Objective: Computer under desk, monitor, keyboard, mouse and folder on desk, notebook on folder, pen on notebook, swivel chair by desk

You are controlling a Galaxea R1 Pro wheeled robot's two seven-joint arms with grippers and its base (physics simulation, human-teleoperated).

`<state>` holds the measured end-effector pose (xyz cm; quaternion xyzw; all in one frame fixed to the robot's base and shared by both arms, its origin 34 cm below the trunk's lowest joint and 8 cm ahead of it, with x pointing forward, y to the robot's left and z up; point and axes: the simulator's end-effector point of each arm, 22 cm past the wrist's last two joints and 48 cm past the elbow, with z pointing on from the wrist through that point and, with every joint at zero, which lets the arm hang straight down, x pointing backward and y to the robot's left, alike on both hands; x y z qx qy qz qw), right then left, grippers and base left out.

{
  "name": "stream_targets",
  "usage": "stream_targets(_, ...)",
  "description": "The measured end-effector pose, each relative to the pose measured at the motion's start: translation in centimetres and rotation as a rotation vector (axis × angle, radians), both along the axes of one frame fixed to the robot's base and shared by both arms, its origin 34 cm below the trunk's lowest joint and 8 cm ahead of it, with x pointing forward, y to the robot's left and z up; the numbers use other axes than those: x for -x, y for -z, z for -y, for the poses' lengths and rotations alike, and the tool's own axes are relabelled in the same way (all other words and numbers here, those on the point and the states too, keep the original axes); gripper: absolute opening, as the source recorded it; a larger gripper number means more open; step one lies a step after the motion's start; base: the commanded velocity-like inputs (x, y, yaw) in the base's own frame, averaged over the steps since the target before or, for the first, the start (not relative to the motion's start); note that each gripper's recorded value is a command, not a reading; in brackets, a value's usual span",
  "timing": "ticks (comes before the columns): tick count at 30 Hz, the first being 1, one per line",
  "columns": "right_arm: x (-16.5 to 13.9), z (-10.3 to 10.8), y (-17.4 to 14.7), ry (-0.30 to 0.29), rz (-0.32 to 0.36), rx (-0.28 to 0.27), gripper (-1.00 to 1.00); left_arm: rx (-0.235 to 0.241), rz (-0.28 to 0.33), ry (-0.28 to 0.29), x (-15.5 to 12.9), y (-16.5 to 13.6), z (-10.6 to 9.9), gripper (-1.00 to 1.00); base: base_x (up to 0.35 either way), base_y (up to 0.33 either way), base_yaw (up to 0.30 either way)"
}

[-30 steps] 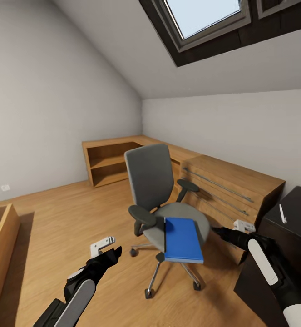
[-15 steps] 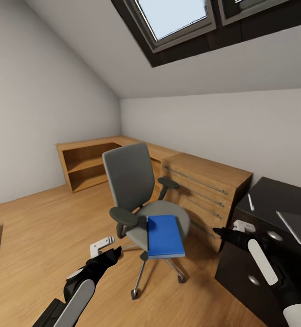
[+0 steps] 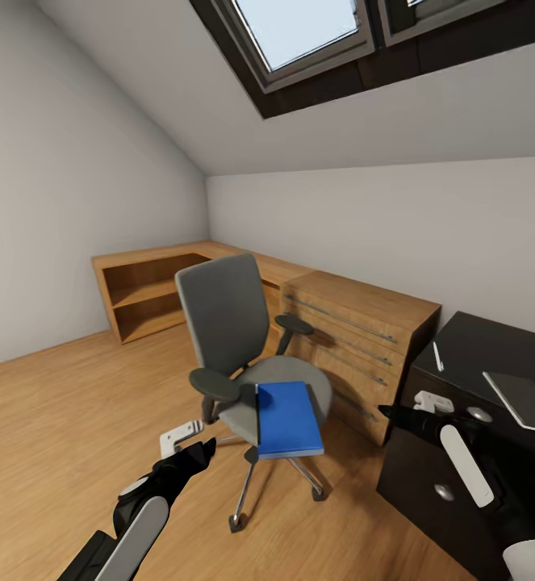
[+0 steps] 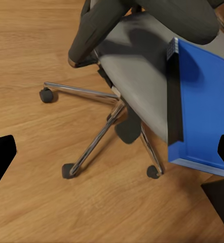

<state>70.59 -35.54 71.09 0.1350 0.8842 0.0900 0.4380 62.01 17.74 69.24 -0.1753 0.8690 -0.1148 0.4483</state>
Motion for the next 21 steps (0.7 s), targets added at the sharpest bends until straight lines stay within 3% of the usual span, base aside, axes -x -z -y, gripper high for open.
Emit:
stream_targets(7, 0.2, -0.1, 0.7, -0.001, -0.014, -0.006, 1.0, 0.0, 0.0, 0.0, 0.0, 0.0, 0.0, 1.0, -0.083, 0.239, -0.001)
stream_targets(11, 0.4, -0.5, 1.6, -0.004, -0.032, -0.04, 1.0, 0.0, 0.0, 0.0, 0.0, 0.0, 0.0, 1.0, -0.042, 0.111, 0.0)
stream_targets(16, 0.9, -2.5, 3.2, -0.026, -0.055, -0.19, 1.0, 0.006, 0.013, 0.002, -0.1, -0.6, 0.2, 1.0, -0.013, 0.033, 0.0)
stream_targets(17, 1.1, -3.3, 3.6, -0.035, -0.06, -0.25, 1.0, 0.009, 0.02, 0.002, -0.2, -1.0, 0.2, 1.0, -0.005, 0.013, 0.0)
stream_targets(21, 1.5, -4.9, 4.3, -0.06, -0.063, -0.378, 1.0, 0.014, 0.028, 0.003, -0.2, -1.4, 0.4, 1.0, -0.003, 0.008, 0.0)
